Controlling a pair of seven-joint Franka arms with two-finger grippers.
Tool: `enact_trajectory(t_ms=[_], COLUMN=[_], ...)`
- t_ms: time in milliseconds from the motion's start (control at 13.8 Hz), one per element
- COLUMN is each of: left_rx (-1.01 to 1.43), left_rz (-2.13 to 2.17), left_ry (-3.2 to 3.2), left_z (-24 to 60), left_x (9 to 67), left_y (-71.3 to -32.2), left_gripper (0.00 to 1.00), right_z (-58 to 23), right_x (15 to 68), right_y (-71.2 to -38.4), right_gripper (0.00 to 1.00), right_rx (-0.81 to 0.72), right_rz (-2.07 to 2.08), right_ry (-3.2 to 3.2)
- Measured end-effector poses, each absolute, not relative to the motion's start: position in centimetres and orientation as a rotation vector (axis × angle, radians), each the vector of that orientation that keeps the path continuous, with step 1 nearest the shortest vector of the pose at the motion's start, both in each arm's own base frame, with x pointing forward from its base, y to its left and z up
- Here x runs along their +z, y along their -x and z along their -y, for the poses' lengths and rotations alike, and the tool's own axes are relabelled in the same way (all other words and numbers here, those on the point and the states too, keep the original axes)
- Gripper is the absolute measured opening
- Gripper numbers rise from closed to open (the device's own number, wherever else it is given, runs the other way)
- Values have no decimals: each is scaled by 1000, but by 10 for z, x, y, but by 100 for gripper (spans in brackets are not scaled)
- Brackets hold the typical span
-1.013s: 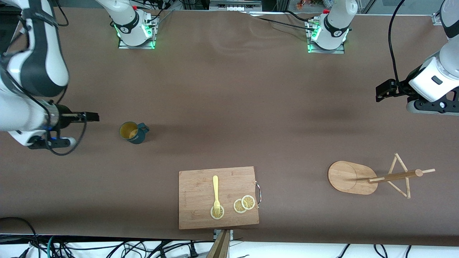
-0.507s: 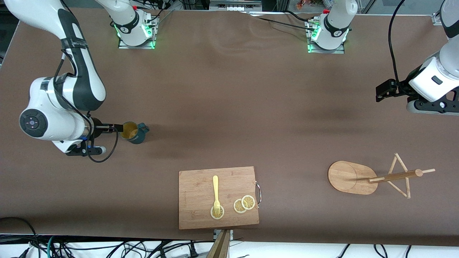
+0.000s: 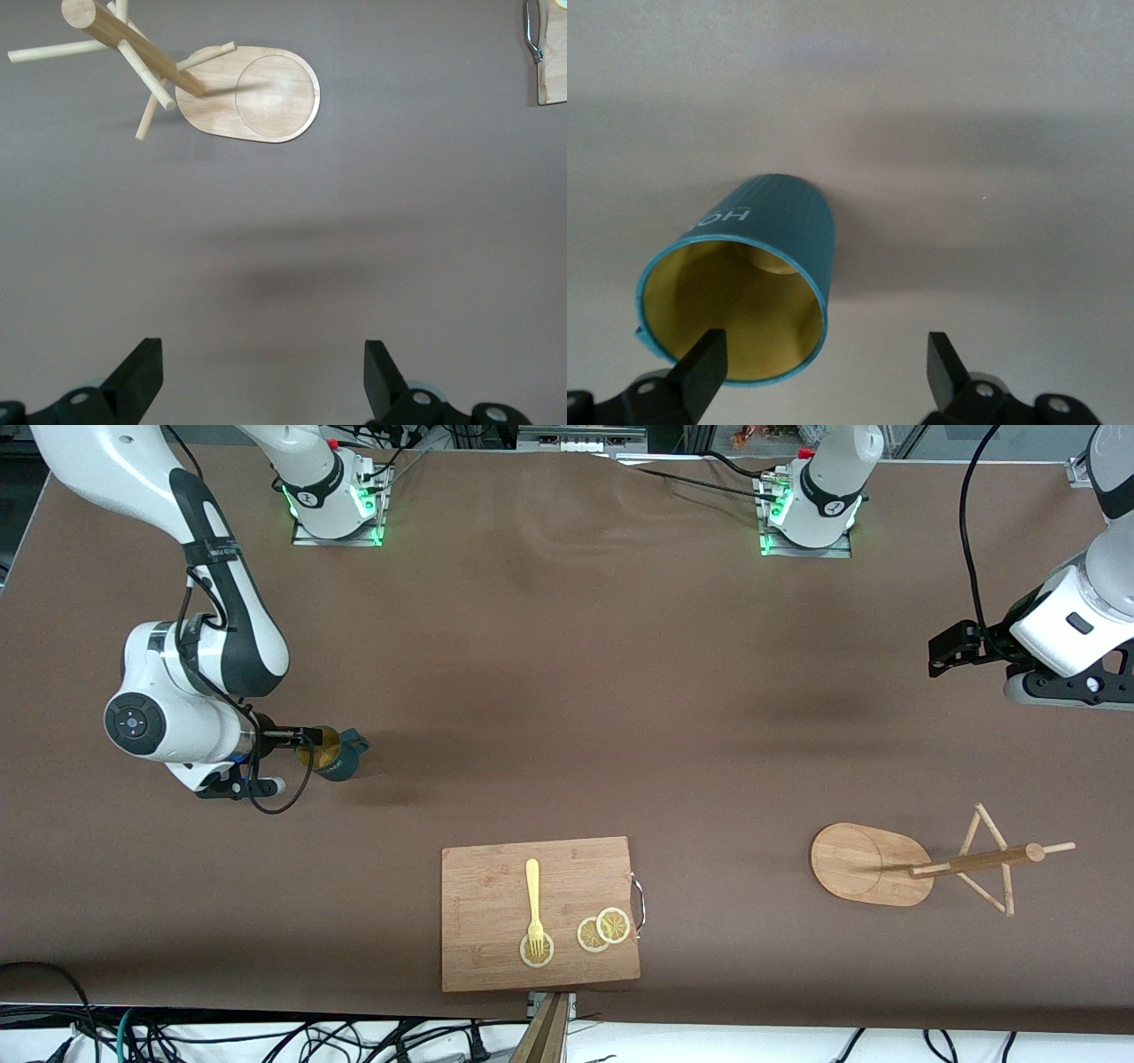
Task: Pass cup and hang on rack
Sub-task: 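Close the right gripper on the teal mug's rim, then carry the mug with the right gripper toward the table middle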
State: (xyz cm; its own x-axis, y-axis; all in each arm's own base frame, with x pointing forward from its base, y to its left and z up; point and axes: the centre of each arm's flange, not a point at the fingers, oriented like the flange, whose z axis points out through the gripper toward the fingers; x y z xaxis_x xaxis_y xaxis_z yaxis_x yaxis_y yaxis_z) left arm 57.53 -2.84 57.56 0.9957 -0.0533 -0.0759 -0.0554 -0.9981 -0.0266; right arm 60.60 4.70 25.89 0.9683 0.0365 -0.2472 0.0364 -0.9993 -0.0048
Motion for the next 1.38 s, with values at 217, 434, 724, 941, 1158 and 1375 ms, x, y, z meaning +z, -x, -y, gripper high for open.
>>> enact_trajectory(t_ms=[217, 434, 724, 941, 1158, 1375], left_rx=[117, 117, 117, 117, 117, 117], left_rz=[-85, -85, -85, -85, -85, -85], left_ry=[3110, 3110, 3110, 3110, 3110, 3110], left_z=[28, 28, 28, 28, 28, 28], left_x=[576, 576, 576, 576, 576, 576], left_y=[-575, -575, -575, -575, -575, -575], left_gripper=[100, 100, 100, 100, 100, 100], right_z=[-46, -46, -46, -46, -46, -50], right_x=[251, 250, 248, 248, 254, 273], right_y=[-601, -602, -602, -603, -607, -620], right_gripper=[100, 99, 64, 30, 4, 4], right_rx=[367, 327, 299, 290, 254, 185], right_rz=[57, 56, 56, 55, 55, 61], right_ry=[3119, 3122, 3124, 3125, 3126, 3128])
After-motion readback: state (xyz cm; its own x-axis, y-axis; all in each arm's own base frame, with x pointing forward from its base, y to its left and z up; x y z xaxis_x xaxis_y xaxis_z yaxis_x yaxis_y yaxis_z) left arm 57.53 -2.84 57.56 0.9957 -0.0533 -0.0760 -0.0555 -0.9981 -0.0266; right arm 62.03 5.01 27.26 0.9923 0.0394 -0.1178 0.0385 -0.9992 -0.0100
